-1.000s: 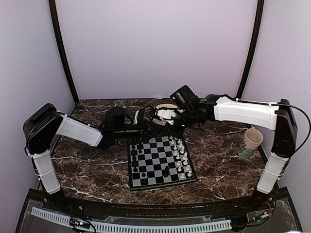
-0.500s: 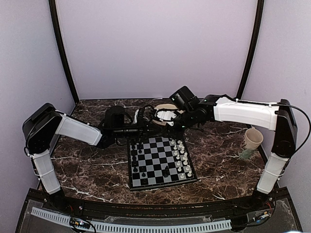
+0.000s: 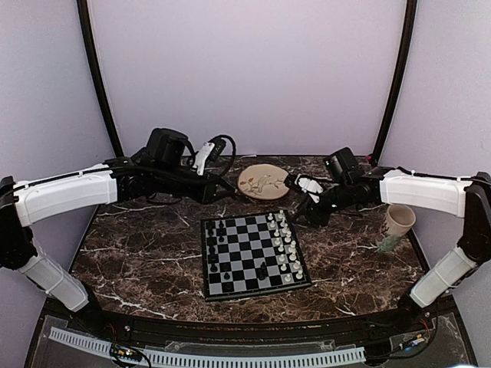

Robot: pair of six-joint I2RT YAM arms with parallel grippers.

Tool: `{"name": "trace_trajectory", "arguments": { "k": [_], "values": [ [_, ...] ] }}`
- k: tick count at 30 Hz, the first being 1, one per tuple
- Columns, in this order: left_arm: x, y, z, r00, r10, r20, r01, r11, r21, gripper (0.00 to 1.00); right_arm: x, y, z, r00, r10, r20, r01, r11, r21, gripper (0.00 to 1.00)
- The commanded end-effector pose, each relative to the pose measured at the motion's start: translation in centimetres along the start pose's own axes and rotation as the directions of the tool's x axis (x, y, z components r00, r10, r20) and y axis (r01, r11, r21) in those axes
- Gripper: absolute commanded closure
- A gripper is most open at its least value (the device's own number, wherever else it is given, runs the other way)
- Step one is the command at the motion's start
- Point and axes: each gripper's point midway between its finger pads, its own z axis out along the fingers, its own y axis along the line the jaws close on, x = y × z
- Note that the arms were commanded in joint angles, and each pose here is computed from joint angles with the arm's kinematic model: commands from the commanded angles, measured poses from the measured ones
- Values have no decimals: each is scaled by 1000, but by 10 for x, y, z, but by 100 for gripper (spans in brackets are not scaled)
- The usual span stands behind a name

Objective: Set up the chess pieces on the board
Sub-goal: Place the pawn on c7.

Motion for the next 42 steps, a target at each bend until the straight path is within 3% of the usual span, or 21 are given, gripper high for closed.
{"name": "trace_trajectory", "arguments": {
  "k": [1, 9, 19, 42],
  "values": [
    [76, 23, -23, 910, 231, -344, -298, 942, -156, 100, -2, 6, 4, 996, -13, 93, 18, 999, -45, 52],
    [150, 11, -42, 778, 250, -576, -377, 919, -111, 100, 3, 5, 8, 997, -11, 78, 16, 998, -56, 53],
    [205, 8, -30, 695, 265, -669, -422, 903, -81, 100, 6, 8, 12, 998, -23, 62, 27, 997, -79, 53],
    [231, 24, 4, 694, 225, -684, -404, 908, -111, 100, 13, 7, 15, 999, -26, 33, 29, 996, -80, 53]
  ]
}}
